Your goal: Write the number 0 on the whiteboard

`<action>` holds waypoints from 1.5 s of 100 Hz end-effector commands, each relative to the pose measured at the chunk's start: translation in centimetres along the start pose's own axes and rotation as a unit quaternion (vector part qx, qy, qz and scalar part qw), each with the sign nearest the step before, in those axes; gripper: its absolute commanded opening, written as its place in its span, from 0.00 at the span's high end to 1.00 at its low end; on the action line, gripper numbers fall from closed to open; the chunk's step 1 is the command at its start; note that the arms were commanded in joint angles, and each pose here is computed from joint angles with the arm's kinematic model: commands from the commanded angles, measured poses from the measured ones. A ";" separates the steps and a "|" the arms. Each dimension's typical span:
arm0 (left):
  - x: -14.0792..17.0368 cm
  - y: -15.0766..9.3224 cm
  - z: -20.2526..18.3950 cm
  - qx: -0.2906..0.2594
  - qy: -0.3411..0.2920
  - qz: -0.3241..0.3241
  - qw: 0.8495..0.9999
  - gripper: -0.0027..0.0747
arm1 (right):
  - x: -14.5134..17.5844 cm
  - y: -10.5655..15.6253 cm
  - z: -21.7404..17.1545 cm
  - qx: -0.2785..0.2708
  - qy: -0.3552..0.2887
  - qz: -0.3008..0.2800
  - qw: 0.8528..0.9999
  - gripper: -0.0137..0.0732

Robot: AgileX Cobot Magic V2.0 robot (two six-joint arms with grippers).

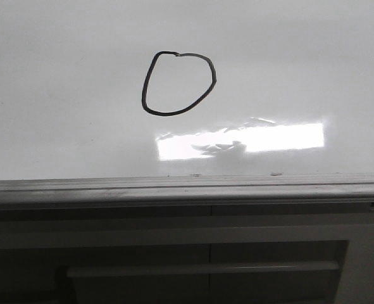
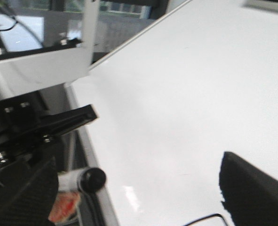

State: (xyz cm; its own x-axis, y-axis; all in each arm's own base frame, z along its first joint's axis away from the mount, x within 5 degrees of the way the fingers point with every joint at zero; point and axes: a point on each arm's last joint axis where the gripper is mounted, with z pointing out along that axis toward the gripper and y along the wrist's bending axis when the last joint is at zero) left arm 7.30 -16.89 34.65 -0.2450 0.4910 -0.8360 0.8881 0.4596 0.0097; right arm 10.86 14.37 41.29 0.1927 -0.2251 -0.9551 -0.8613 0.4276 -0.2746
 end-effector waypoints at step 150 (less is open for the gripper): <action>3.1 10.5 10.0 -0.199 -0.041 -0.355 0.913 0.99 | 9.1 1.5 -5.7 0.126 0.031 0.150 0.980 0.92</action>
State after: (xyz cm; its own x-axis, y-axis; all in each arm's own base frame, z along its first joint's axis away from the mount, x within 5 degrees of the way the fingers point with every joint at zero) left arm 19.55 -17.78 25.91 -0.6700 -0.0631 -0.7397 0.3087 0.8825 -0.3548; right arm 8.33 8.24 31.59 -0.1078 -0.1676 -0.9799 -0.7622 0.6468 -0.0267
